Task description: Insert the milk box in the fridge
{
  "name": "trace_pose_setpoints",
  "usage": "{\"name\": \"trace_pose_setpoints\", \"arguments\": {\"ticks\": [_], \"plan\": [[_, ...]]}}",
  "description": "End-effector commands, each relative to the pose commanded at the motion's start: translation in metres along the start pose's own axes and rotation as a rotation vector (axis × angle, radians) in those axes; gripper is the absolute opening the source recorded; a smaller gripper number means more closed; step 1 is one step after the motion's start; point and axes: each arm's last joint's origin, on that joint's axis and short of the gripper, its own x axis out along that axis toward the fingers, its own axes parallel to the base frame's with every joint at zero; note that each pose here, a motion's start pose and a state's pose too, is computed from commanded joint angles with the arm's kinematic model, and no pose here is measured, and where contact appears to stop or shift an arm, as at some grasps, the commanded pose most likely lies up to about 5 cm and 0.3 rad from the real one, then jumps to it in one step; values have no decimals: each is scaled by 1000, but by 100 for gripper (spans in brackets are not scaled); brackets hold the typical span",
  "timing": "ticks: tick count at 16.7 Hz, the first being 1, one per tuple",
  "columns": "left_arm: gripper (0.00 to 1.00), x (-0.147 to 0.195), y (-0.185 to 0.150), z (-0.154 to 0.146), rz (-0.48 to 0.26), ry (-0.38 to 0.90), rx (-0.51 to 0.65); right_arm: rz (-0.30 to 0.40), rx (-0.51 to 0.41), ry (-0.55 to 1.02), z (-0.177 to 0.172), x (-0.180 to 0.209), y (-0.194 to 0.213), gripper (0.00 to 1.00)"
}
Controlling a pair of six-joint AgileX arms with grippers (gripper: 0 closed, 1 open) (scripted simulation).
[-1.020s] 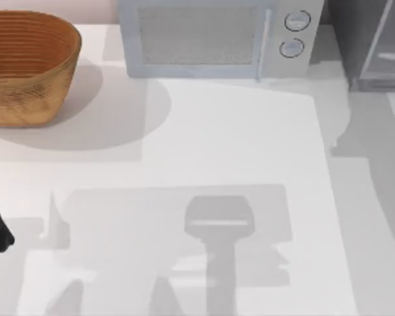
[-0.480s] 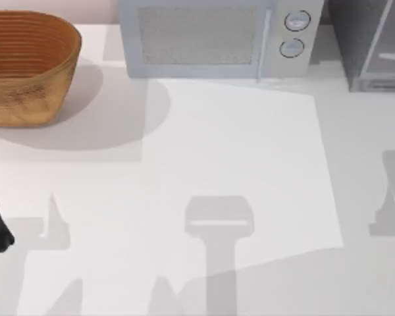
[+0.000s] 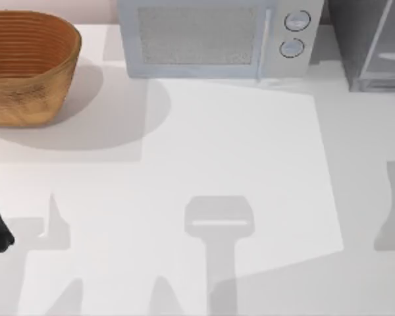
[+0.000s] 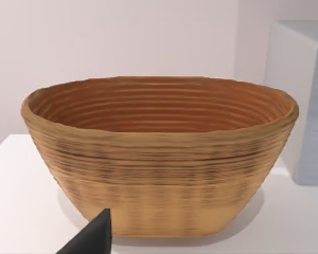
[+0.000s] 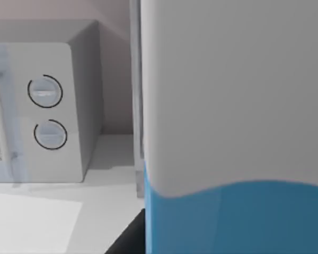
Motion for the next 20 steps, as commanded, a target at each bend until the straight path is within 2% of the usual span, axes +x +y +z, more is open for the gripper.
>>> {"name": "trace_pose_setpoints", "arguments": {"ticks": [5, 11, 14, 16, 20], "plan": [[100, 0, 0, 0, 0, 0, 0, 4, 2, -15, 8, 1, 0, 0], [100, 0, 0, 0, 0, 0, 0, 3, -12, -112, 70, 25, -5, 0], [100, 0, 0, 0, 0, 0, 0, -2, -21, -112, 97, 66, -13, 0], [100, 0, 0, 0, 0, 0, 0, -5, -22, -86, 102, 107, -23, 0], [100, 0, 0, 0, 0, 0, 0, -7, -14, -17, 72, 196, -50, 0]]}}
